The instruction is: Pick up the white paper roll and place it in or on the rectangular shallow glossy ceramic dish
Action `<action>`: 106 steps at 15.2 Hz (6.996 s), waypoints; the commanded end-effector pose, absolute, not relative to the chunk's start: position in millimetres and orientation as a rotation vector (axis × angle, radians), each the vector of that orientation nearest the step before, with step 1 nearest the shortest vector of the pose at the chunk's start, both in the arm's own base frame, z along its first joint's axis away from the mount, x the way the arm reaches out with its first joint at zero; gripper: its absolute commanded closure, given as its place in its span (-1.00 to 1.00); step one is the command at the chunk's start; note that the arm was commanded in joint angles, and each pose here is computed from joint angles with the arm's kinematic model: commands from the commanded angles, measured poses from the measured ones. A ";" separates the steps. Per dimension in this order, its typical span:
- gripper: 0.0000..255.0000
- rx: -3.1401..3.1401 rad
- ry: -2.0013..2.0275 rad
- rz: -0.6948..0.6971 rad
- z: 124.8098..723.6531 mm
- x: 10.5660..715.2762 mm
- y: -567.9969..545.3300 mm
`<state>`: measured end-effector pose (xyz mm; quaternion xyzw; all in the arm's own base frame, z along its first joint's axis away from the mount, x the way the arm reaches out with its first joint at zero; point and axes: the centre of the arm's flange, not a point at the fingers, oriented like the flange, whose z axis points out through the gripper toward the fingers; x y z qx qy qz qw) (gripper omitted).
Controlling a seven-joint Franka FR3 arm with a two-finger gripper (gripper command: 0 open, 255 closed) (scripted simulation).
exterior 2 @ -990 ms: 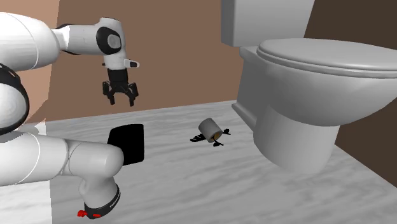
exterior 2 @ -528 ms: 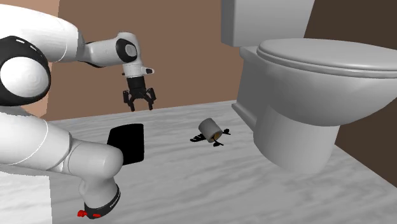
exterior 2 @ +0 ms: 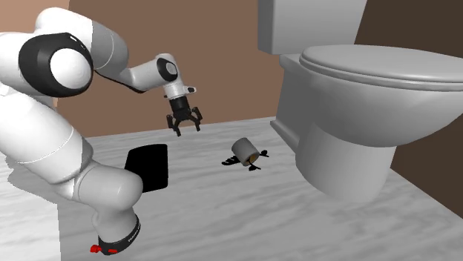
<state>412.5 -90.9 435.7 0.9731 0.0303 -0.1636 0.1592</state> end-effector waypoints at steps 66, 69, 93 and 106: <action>1.00 2.266 0.204 -0.677 412.5 530.9 -280.6; 1.00 2.266 0.204 -0.677 418.6 523.7 -255.3; 1.00 2.266 0.204 -0.677 443.3 437.5 48.5; 1.00 2.266 0.204 -0.677 437.2 403.5 168.2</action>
